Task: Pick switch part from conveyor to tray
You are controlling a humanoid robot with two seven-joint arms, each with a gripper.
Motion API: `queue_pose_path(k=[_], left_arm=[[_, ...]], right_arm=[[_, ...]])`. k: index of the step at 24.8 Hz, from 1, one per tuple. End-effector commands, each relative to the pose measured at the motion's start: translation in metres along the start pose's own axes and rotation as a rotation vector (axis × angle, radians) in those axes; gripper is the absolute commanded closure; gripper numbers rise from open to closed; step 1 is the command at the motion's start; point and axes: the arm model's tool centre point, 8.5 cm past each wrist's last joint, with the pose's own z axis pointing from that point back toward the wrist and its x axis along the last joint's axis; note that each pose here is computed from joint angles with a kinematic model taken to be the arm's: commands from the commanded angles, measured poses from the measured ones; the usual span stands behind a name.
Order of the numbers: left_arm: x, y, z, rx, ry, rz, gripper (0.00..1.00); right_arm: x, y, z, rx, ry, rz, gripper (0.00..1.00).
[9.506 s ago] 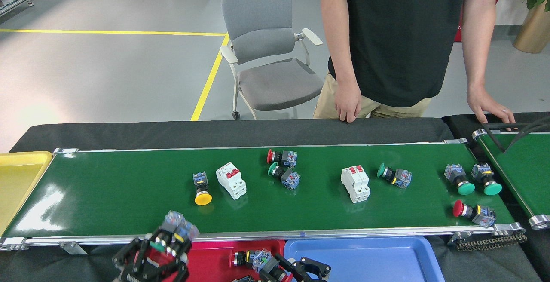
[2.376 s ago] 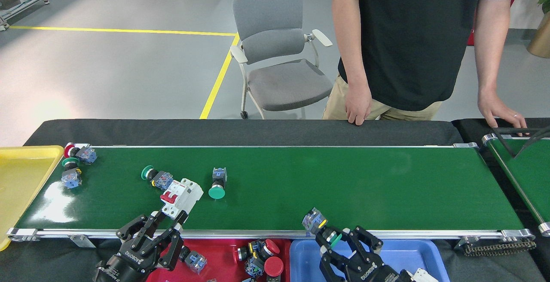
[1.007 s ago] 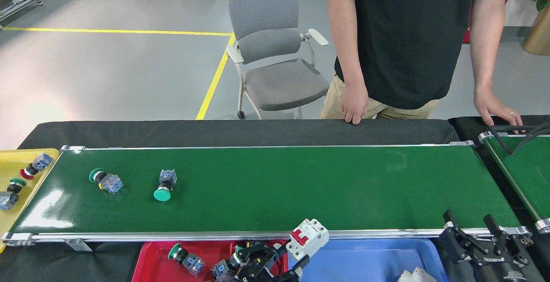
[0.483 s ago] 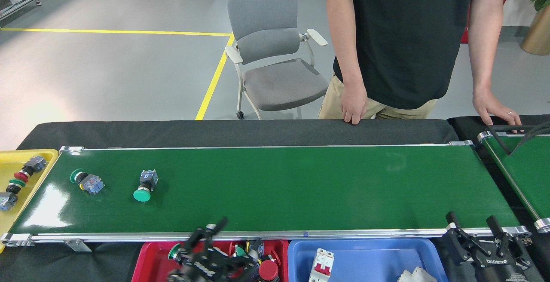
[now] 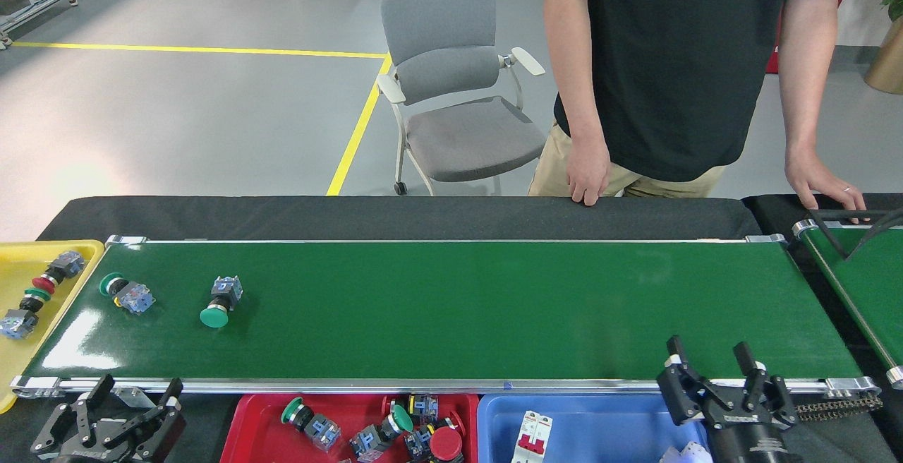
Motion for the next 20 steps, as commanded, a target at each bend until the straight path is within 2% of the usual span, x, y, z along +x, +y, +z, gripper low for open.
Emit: queue_pose_path(k=[1,3,6,12,18,20], left_arm=[[-0.005,0.016,-0.008,0.054,0.001,-0.003,0.00],[-0.007,0.029,-0.019,0.084,-0.002,-0.007,0.00],[-0.017,0.042,-0.033,0.094,-0.009,-0.027,0.00],[-0.007,0.043,-0.073,0.053,-0.061,0.001,0.00],[-0.020,0.040,-0.097,0.023,0.005,0.049,0.00],[-0.029,0.041,-0.110,-0.002,0.054,0.023,0.00]], right_arm=[[0.003,-0.008,-0.004,-0.024,0.033,0.011,0.02],[-0.005,-0.013,-0.007,-0.027,0.023,0.047,0.02],[-0.008,-0.015,-0.015,-0.029,0.017,0.062,0.02],[-0.003,-0.013,-0.016,-0.027,0.010,0.054,0.02],[0.002,-0.017,-0.020,-0.040,-0.004,0.051,0.02],[0.008,-0.018,-0.023,-0.041,-0.020,0.050,0.02]])
